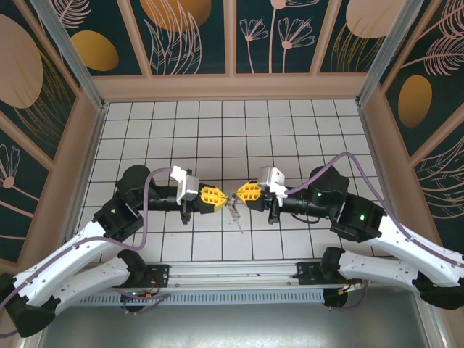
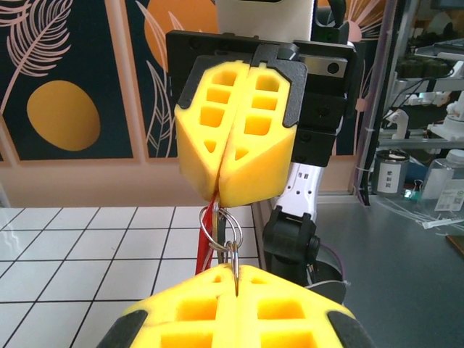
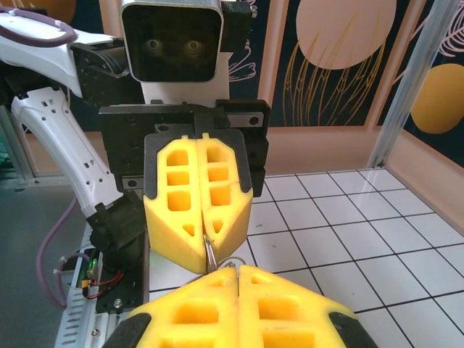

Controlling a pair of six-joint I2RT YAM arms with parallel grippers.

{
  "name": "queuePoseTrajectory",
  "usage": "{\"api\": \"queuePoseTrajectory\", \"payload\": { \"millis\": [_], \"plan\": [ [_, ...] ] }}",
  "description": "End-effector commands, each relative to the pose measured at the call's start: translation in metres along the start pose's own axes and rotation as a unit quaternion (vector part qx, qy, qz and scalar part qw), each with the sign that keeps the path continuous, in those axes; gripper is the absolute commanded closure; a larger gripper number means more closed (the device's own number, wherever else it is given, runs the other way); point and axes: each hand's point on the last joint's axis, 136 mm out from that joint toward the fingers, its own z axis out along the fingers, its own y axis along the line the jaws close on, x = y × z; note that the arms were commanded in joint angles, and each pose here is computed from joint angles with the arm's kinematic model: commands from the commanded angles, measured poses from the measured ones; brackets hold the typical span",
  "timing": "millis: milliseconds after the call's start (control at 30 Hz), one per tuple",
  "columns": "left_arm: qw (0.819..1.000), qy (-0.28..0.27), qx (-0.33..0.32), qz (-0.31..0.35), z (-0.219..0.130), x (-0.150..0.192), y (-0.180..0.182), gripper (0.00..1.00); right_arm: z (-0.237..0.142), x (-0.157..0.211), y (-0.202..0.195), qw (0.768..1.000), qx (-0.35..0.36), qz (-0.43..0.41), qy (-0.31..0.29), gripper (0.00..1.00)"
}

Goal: Put the keys on the keyring

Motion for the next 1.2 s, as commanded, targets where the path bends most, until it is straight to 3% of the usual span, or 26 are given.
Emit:
{"api": "queuePoseTrajectory", "payload": {
  "millis": [0, 300, 633, 1000, 1167],
  "plan": [
    [1.0, 0.013, -0.007, 0.004, 0.001, 0.006, 0.001, 1.0, -0.01, -0.012, -0.014, 0.999, 0.046, -0.001, -0.028, 1.0],
    [0.999, 0.024, -0.044, -0.003, 0.004, 0.018, 0.018, 1.0, 0.005, 0.011, -0.028, 0.997, 0.078, 0.003, 0.016, 0.99],
    [0.997, 0.039, -0.062, -0.007, 0.007, 0.03, 0.028, 1.0, 0.022, 0.053, -0.028, 0.994, 0.07, 0.024, 0.08, 0.88],
    [0.99, 0.051, -0.124, -0.034, 0.007, 0.055, 0.053, 1.0, 0.014, 0.063, -0.073, 0.981, 0.167, 0.068, 0.065, 0.63],
    [0.983, 0.064, -0.163, -0.055, 0.004, 0.07, 0.066, 1.0, 0.011, 0.071, -0.09, 0.975, 0.196, 0.083, 0.059, 0.58]
  ]
}}
